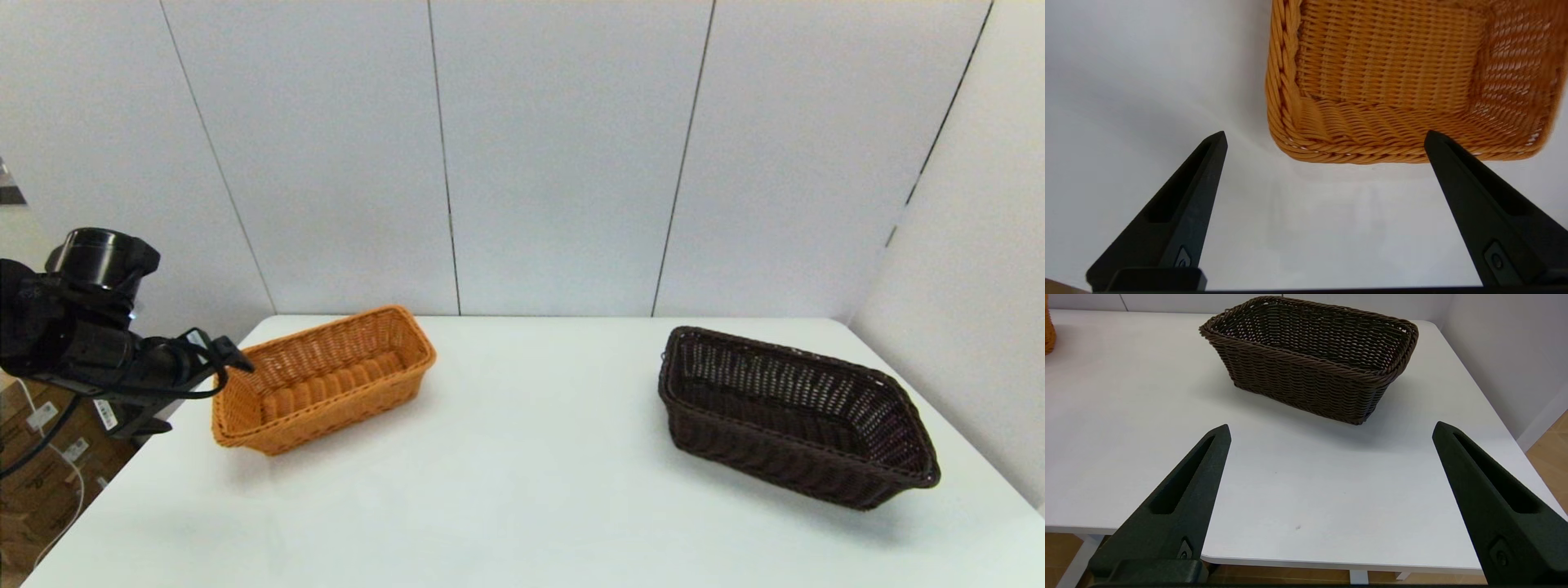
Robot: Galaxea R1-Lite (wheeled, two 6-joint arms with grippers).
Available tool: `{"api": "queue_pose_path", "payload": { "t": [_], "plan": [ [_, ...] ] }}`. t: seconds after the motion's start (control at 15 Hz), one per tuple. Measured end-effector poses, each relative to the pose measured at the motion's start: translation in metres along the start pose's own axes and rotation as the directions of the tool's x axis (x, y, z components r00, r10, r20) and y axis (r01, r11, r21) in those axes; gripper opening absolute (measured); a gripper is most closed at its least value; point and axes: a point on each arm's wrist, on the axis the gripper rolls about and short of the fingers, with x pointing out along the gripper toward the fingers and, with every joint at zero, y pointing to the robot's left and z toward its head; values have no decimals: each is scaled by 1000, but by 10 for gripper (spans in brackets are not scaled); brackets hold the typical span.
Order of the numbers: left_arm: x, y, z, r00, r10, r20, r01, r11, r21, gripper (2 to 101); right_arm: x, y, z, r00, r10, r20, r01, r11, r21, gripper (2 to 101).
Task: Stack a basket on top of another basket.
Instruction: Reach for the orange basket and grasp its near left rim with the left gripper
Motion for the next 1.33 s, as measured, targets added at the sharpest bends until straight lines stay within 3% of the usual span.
{"api": "queue_pose_path", "payload": {
  "t": [0.33,0.73,1.33],
  "plan": [
    [8,4,14,996,-21,-84,26,998,56,978,0,0,0,1000,-1,0,1,1000,0,980],
    [26,8,30,989,28,-146,-13,995,102,978,0,0,0,1000,-1,0,1,1000,0,980],
    [70,9,52,977,62,-204,-46,996,81,978,0,0,0,1000,-1,0,1,1000,1,979]
  ]
}}
